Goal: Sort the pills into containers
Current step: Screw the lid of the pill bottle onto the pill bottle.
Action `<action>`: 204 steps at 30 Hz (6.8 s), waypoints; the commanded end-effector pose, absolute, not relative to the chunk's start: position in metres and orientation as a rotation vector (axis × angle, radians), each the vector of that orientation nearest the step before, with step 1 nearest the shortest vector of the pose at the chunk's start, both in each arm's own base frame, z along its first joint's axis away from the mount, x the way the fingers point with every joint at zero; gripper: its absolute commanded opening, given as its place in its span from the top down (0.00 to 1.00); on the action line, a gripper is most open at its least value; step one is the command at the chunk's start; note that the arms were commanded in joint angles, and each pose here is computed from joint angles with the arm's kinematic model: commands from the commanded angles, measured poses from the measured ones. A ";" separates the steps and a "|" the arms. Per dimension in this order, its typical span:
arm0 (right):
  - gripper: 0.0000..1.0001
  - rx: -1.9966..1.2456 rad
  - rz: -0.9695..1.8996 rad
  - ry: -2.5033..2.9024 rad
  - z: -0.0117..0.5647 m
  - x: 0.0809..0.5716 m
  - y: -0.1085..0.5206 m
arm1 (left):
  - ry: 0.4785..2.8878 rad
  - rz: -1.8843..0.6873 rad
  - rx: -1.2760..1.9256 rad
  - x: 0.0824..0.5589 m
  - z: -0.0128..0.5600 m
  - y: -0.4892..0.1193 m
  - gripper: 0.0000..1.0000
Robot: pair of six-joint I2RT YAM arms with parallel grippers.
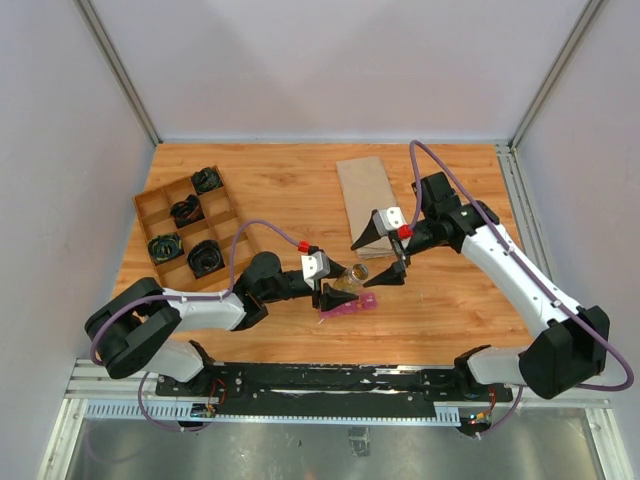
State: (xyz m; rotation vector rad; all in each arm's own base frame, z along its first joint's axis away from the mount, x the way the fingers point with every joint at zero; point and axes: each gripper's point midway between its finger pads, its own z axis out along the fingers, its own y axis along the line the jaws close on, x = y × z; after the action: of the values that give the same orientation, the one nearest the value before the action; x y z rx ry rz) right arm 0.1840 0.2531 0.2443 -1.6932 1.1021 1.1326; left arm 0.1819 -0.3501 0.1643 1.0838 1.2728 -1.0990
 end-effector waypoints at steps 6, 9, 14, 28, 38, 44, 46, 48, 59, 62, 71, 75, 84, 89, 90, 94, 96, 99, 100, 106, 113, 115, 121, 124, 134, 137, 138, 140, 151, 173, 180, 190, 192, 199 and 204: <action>0.26 -1.721 1.152 1.078 0.238 0.170 0.255 | 1.197 -1.112 1.062 0.186 0.188 -0.353 1.00; 0.27 -1.725 1.155 1.066 0.238 0.165 0.255 | 1.198 -1.117 1.057 0.186 0.189 -0.354 1.00; 0.32 -1.733 1.143 1.073 0.234 0.165 0.254 | 1.192 -1.122 1.055 0.185 0.191 -0.354 1.00; 0.64 -1.689 1.148 1.137 0.232 0.172 0.258 | 1.181 -1.138 1.020 0.185 0.197 -0.353 1.00; 0.86 -1.375 1.065 1.575 0.220 0.221 0.271 | 1.141 -0.966 0.724 0.225 0.227 -0.329 1.00; 0.83 -0.901 0.841 1.958 0.200 0.284 0.257 | 1.211 -0.754 0.498 0.273 0.228 -0.305 1.00; 0.82 -0.819 0.904 1.956 0.202 0.281 0.261 | 1.236 -0.729 0.475 0.280 0.223 -0.304 1.00; 0.71 -0.790 0.981 1.905 0.211 0.275 0.267 | 1.247 -0.734 0.484 0.282 0.217 -0.309 1.00; 0.01 -1.049 1.024 1.467 0.283 0.244 0.242 | 1.204 -0.905 0.593 0.238 0.197 -0.310 1.00; 0.01 -1.201 1.077 1.350 0.286 0.222 0.243 | 1.190 -1.000 0.709 0.215 0.194 -0.320 1.00; 0.01 -1.614 1.114 0.902 0.255 0.150 0.239 | 1.233 -1.162 1.054 0.166 0.170 -0.338 1.00; 0.00 -1.645 1.144 0.921 0.250 0.147 0.243 | 1.247 -1.163 1.087 0.166 0.168 -0.341 1.00; 0.18 -1.719 1.190 0.989 0.230 0.140 0.260 | 1.226 -1.197 1.104 0.163 0.174 -0.346 1.00; 0.21 -1.713 1.178 1.019 0.228 0.145 0.261 | 1.219 -1.204 1.102 0.162 0.174 -0.346 1.00; 0.22 -1.713 1.171 1.021 0.229 0.145 0.261 | 1.217 -1.208 1.102 0.162 0.175 -0.346 1.00; 0.27 -1.707 1.163 1.034 0.230 0.148 0.262 | 1.217 -1.214 1.103 0.162 0.175 -0.347 1.00; 0.31 -1.702 1.165 1.044 0.230 0.149 0.262 | 1.213 -1.212 1.101 0.162 0.176 -0.347 1.00; 0.36 -1.698 1.164 1.052 0.229 0.149 0.262 | 1.212 -1.211 1.101 0.162 0.177 -0.346 1.00; 0.38 -1.696 1.164 1.055 0.229 0.150 0.262 | 1.210 -1.211 1.099 0.162 0.178 -0.346 1.00; 0.51 -1.679 1.174 1.089 0.228 0.153 0.264 | 1.194 -1.215 1.082 0.161 0.182 -0.345 1.00; 0.63 -1.614 1.172 1.212 0.227 0.167 0.268 | 1.168 -1.186 0.977 0.170 0.195 -0.340 1.00; 0.67 -1.569 1.157 1.288 0.226 0.176 0.269 | 1.183 -1.135 0.911 0.181 0.198 -0.337 1.00; 0.79 -1.406 1.116 1.553 0.214 0.209 0.275 | 1.281 -0.915 0.704 0.223 0.195 -0.329 1.00; 0.81 -1.318 1.104 1.665 0.207 0.222 0.276 | 1.311 -0.855 0.654 0.234 0.194 -0.328 1.00; 0.72 -1.226 1.128 1.757 0.207 0.228 0.279 | 1.409 -0.788 0.647 0.247 0.170 -0.330 1.00; 0.24 -1.244 1.216 1.698 0.221 0.217 0.281 | 1.417 -0.831 0.701 0.239 0.162 -0.338 1.00; 0.13 -1.255 1.263 1.662 0.229 0.211 0.281 | 1.416 -0.852 0.720 0.235 0.160 -0.340 1.00; 0.00 -1.266 1.297 1.598 0.244 0.206 0.277 | 1.410 -0.893 0.758 0.227 0.157 -0.345 1.00; 0.01 -1.476 1.297 1.113 0.257 0.164 0.245 | 1.311 -1.118 0.951 0.176 0.153 -0.355 1.00; 0.30 -1.660 1.218 1.136 0.211 0.160 0.252 | 1.273 -1.178 1.027 0.160 0.158 -0.358 1.00; 0.35 -1.653 1.214 1.164 0.210 0.163 0.253 | 1.270 -1.176 1.028 0.160 0.160 -0.357 1.00; 0.45 -1.651 1.212 1.185 0.211 0.165 0.253 | 1.264 -1.166 1.017 0.162 0.163 -0.357 1.00; 0.51 -1.649 1.216 1.192 0.212 0.165 0.254 | 1.262 -1.156 1.009 0.165 0.165 -0.357 1.00; 0.74 -1.542 1.192 1.356 0.214 0.184 0.262 | 1.348 -1.031 0.879 0.194 0.165 -0.350 1.00; 0.84 -1.352 1.135 1.593 0.209 0.216 0.269 | 1.423 -0.926 0.722 0.223 0.164 -0.341 1.00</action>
State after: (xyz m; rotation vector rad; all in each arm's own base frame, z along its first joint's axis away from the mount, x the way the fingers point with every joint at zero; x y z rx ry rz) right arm 0.1873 0.2570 0.2046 -1.5351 1.3970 1.1735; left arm 0.1843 -0.3482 0.1438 0.9185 1.4071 -1.0595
